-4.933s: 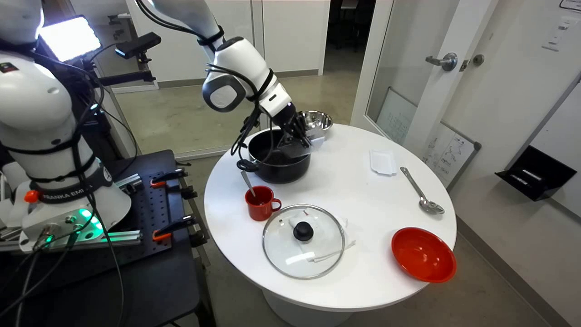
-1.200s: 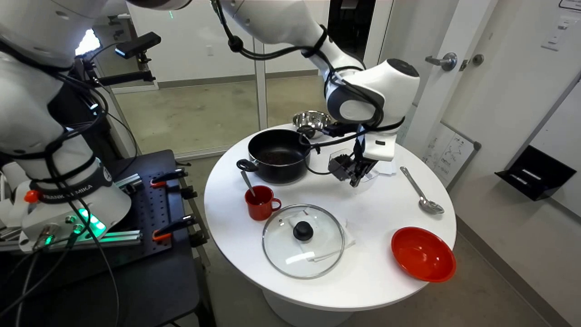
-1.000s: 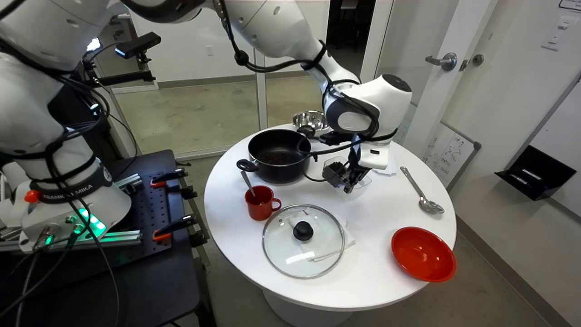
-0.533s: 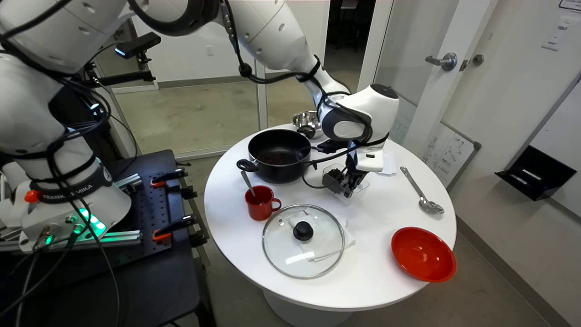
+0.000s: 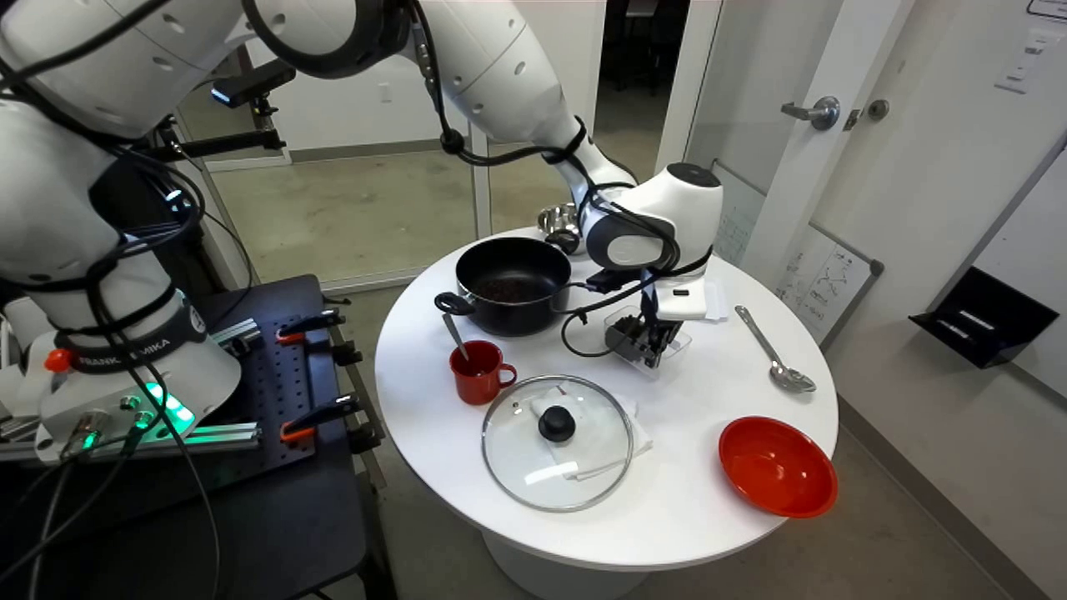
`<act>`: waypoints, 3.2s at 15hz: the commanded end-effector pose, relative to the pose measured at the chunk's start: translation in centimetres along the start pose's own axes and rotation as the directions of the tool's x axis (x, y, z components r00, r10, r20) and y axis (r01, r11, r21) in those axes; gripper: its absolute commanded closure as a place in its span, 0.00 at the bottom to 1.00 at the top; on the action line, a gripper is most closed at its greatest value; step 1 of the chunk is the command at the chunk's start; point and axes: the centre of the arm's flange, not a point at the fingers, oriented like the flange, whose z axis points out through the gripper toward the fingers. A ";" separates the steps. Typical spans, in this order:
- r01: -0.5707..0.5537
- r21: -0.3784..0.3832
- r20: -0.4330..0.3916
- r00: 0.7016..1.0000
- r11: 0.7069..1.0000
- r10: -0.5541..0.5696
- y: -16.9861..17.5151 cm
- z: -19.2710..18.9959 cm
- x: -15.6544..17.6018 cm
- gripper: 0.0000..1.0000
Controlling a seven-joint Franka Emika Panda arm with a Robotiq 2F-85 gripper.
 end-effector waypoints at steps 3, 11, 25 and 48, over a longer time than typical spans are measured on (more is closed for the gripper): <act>0.014 0.022 -0.046 0.999 1.000 -0.013 -0.8 1.2 -0.1 0.99; 0.008 0.012 -0.020 1.000 1.000 -0.008 -0.1 1.5 -0.3 0.97; -0.007 -0.020 0.000 1.000 1.000 0.007 0.2 1.9 0.1 0.65; -0.028 -0.306 -0.034 0.999 0.952 0.018 8.9 -6.9 -2.6 0.00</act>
